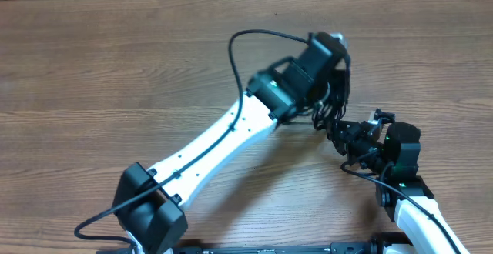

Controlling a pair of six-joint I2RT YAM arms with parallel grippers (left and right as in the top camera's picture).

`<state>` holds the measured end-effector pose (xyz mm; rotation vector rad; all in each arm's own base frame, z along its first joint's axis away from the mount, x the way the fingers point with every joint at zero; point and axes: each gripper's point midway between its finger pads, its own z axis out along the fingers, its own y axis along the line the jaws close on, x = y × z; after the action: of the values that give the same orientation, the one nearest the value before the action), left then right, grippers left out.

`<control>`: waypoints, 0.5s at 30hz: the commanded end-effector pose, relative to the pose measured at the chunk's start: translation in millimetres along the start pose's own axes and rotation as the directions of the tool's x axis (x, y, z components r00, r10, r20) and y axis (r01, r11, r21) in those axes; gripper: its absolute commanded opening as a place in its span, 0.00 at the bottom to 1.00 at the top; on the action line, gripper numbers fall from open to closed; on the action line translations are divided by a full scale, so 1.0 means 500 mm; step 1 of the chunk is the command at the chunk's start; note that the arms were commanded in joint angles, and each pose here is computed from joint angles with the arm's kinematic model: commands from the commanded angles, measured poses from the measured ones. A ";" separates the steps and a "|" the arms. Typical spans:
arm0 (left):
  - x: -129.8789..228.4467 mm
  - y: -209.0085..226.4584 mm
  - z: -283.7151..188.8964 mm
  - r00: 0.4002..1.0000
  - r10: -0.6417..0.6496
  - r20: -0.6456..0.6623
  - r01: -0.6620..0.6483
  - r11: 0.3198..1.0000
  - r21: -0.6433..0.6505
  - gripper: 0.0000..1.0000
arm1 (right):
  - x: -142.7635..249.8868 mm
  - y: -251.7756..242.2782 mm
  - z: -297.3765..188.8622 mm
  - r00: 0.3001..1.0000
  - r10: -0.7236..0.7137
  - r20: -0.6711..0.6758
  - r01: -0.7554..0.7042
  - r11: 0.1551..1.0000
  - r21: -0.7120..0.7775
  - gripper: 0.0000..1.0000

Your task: Untangle cables

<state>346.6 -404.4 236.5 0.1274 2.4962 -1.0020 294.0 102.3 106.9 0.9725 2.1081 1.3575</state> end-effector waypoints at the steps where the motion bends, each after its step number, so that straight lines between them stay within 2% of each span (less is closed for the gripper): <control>1: -0.078 -0.021 -0.075 0.963 -0.271 0.006 0.267 0.954 0.138 0.04 | 0.004 -0.003 0.001 1.000 -0.022 -0.013 0.022 1.000 0.012 0.04; 3: -0.098 0.001 -0.083 0.941 -0.338 0.008 0.334 0.933 0.137 0.04 | 0.004 -0.003 0.001 0.999 -0.044 -0.012 0.044 0.999 0.013 0.04; 7: -0.116 0.063 -0.101 0.817 -0.576 -0.033 0.576 0.812 0.091 0.04 | -0.009 -0.008 0.001 0.994 -0.108 0.024 0.108 0.994 0.030 0.05; 9: -0.129 0.090 -0.109 0.761 -0.648 -0.027 0.648 0.758 0.075 0.04 | -0.014 -0.009 0.001 0.987 -0.159 0.036 0.158 0.987 0.038 0.06; 15: -0.156 0.131 -0.125 0.736 -0.677 0.006 0.675 0.735 0.069 0.04 | -0.013 -0.013 0.001 0.965 -0.262 0.027 0.261 0.964 0.048 0.06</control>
<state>406.2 -319.6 233.0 -0.8060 2.5918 -1.2475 295.9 97.4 103.3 0.7789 2.1452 1.2194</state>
